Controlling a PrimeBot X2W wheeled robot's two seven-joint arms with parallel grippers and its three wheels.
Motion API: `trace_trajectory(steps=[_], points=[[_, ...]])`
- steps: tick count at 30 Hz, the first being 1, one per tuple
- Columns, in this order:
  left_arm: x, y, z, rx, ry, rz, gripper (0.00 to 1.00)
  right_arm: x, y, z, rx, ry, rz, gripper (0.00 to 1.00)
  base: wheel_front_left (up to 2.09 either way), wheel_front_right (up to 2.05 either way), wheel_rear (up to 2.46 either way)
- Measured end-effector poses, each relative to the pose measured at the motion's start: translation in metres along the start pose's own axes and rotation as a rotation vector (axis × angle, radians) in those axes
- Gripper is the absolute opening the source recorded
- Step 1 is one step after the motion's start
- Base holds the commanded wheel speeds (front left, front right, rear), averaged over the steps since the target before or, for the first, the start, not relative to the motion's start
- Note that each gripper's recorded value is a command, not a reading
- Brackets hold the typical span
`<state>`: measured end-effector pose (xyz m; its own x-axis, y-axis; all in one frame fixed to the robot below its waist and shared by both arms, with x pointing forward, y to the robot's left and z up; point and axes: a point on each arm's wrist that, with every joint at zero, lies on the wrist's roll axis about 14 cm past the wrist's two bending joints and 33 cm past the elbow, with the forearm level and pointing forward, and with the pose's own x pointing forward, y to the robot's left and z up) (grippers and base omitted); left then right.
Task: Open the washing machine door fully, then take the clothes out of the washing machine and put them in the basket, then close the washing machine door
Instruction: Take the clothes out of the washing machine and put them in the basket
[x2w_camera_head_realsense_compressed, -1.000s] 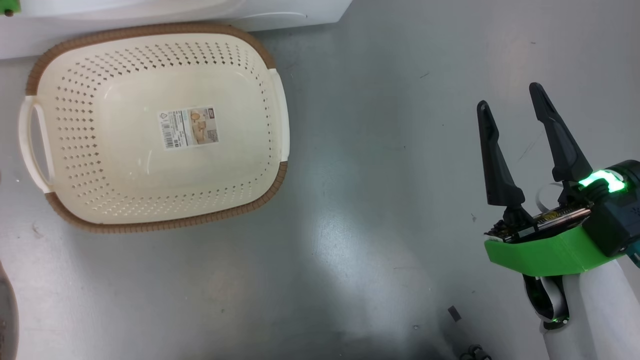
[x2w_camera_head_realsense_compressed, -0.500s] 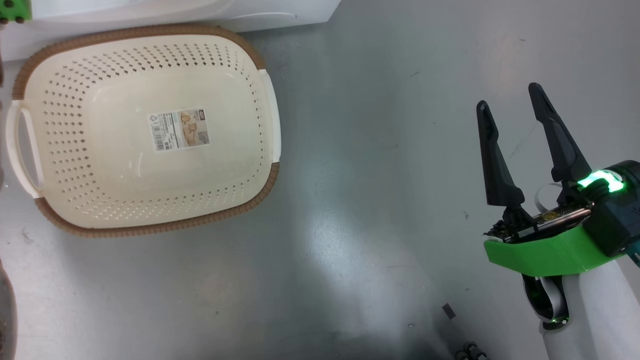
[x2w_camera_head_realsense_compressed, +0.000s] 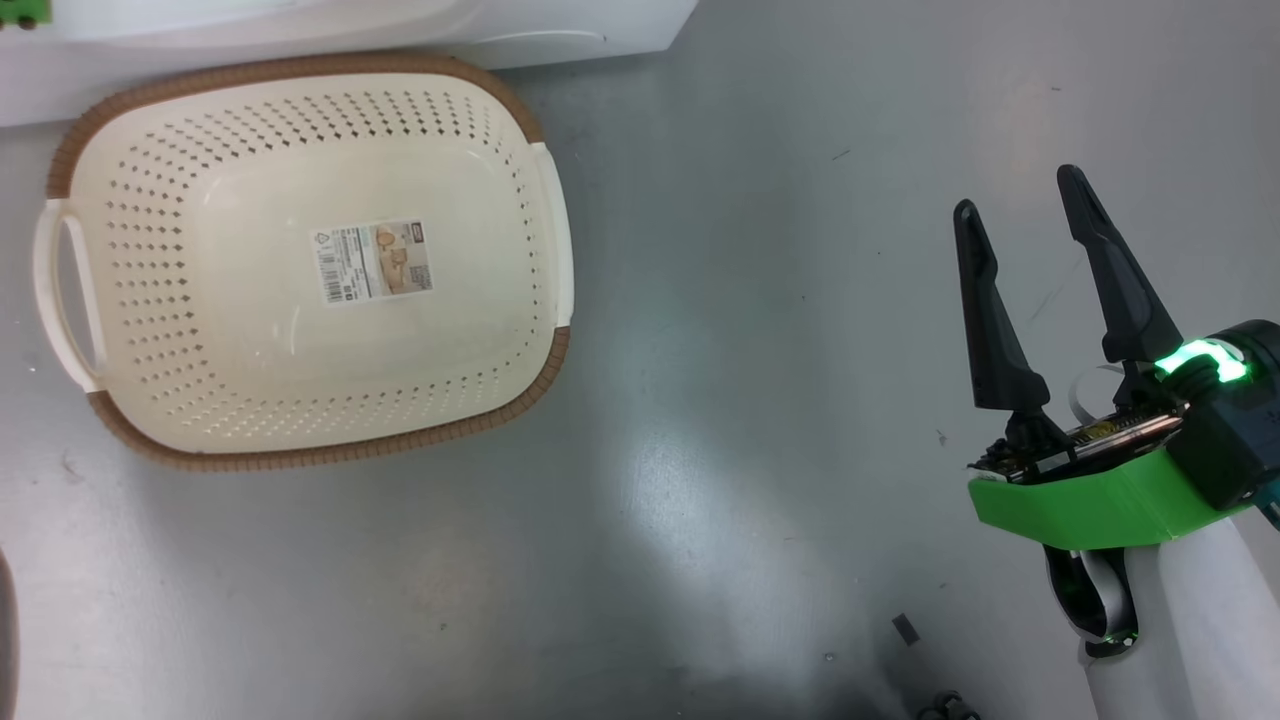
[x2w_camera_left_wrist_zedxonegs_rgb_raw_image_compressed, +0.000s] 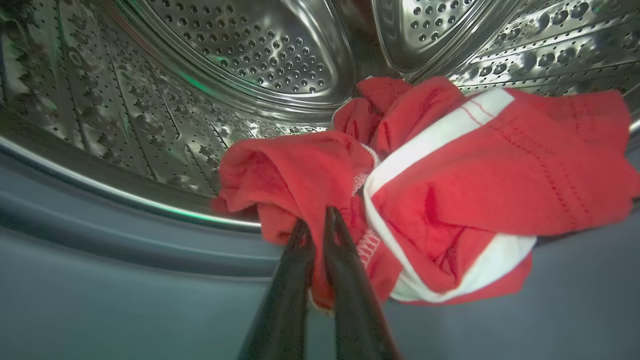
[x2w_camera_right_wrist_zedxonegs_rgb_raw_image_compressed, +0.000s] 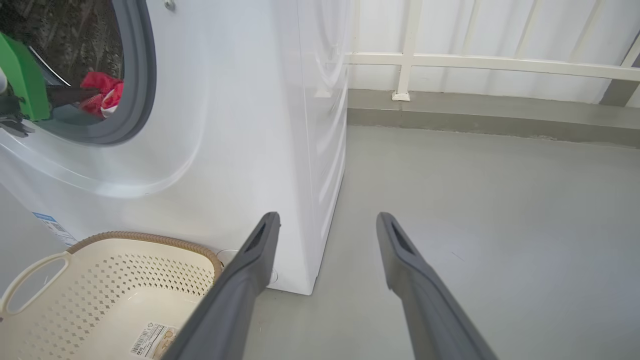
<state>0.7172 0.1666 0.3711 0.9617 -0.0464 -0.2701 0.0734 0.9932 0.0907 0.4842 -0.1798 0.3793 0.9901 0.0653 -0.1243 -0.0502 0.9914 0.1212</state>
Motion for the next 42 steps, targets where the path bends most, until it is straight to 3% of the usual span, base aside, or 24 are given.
trace_trajectory(steps=[9,42], points=[[-0.007,0.014,0.047,0.028,-0.167,0.013,0.00,0.007,0.009,0.007,0.011,-0.025,0.024,1.00,0.00,0.00,0.00],[-0.143,0.013,0.068,0.034,-0.359,-0.022,0.00,-0.008,0.036,0.073,0.029,-0.160,0.088,1.00,0.00,0.00,0.00]])
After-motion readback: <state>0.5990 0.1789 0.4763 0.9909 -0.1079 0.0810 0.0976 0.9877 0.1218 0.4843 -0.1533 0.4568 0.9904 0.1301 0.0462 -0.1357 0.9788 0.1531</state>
